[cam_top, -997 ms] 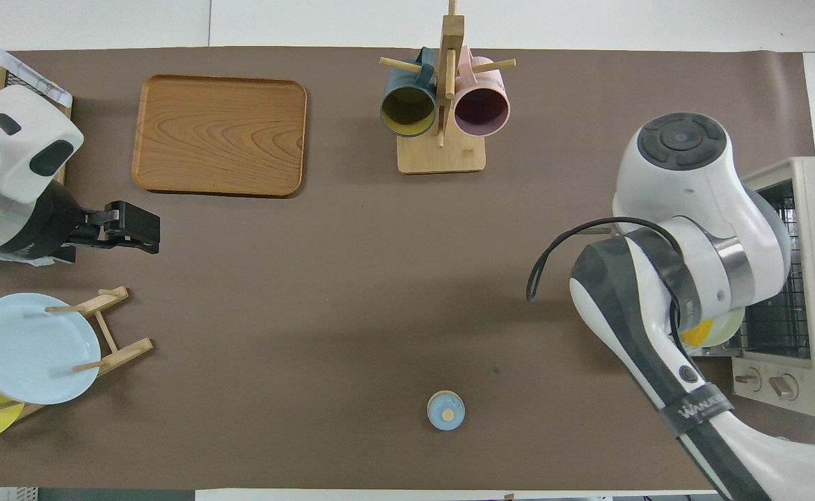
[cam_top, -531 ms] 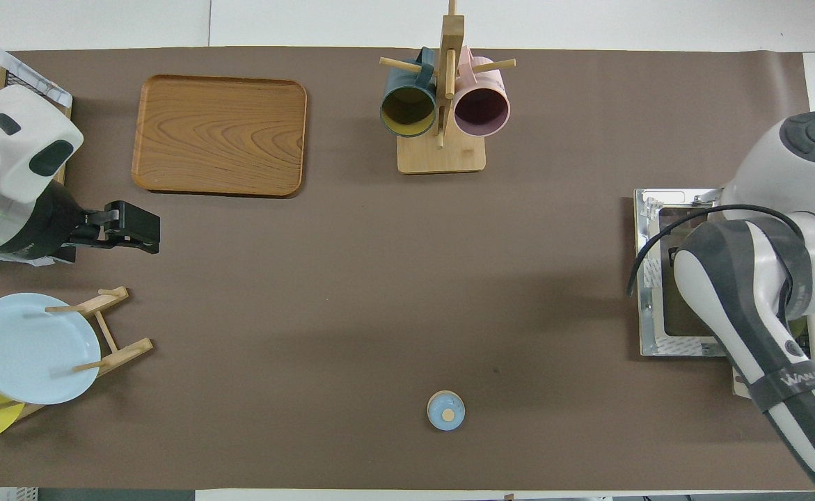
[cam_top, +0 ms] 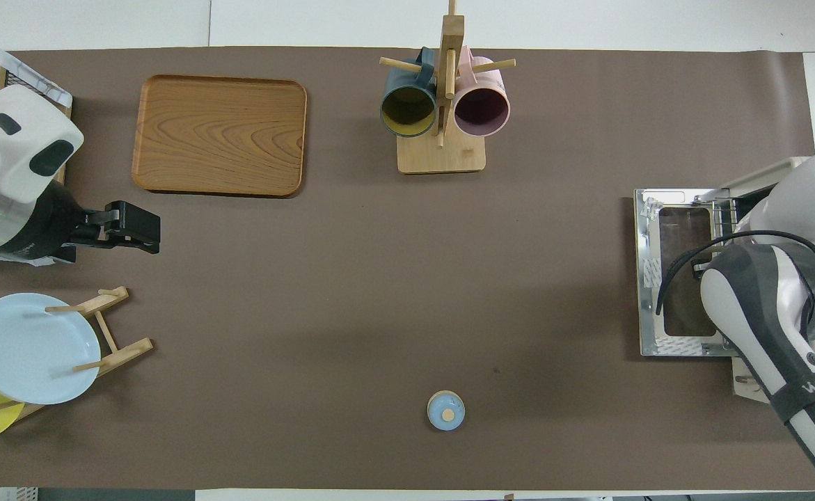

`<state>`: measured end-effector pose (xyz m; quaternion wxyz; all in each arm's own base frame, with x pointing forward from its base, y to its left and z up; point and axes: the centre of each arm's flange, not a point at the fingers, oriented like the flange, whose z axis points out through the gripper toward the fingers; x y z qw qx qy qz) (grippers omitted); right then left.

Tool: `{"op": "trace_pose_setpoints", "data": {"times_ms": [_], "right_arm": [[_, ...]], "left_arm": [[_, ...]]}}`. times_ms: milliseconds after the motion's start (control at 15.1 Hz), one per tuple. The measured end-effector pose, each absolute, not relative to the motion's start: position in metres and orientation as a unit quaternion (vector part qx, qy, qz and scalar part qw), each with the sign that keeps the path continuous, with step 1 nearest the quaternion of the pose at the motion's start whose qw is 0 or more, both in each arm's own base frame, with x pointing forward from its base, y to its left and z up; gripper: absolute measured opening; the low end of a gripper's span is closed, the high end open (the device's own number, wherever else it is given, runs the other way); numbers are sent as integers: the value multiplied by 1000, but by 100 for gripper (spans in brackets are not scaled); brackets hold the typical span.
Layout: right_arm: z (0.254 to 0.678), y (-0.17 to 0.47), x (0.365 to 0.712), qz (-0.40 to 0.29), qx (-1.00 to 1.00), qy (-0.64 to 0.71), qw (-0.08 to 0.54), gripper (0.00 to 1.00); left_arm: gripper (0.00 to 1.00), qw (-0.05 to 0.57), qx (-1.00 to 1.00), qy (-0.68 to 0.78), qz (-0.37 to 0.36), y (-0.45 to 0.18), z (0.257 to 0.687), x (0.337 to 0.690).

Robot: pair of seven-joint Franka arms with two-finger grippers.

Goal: Put corn in oven

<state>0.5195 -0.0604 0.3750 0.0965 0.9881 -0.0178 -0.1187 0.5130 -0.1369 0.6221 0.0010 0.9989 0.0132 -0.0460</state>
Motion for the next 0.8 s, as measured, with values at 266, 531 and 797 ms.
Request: {"op": "trace_pose_setpoints", "data": {"times_ms": [266,531,797], "right_arm": [[373,-63,517,-105,990,-19,95,3],[371,-61,516,-106,990,-17,95,14],[378,-59,520,-101,990,-15,96,27]], "left_arm": [[100,1,999,13,-46,-137,622,513],[100,1,999,13,-46,-137,622,513],[100,1,999,13,-46,-137,622,513]]}}
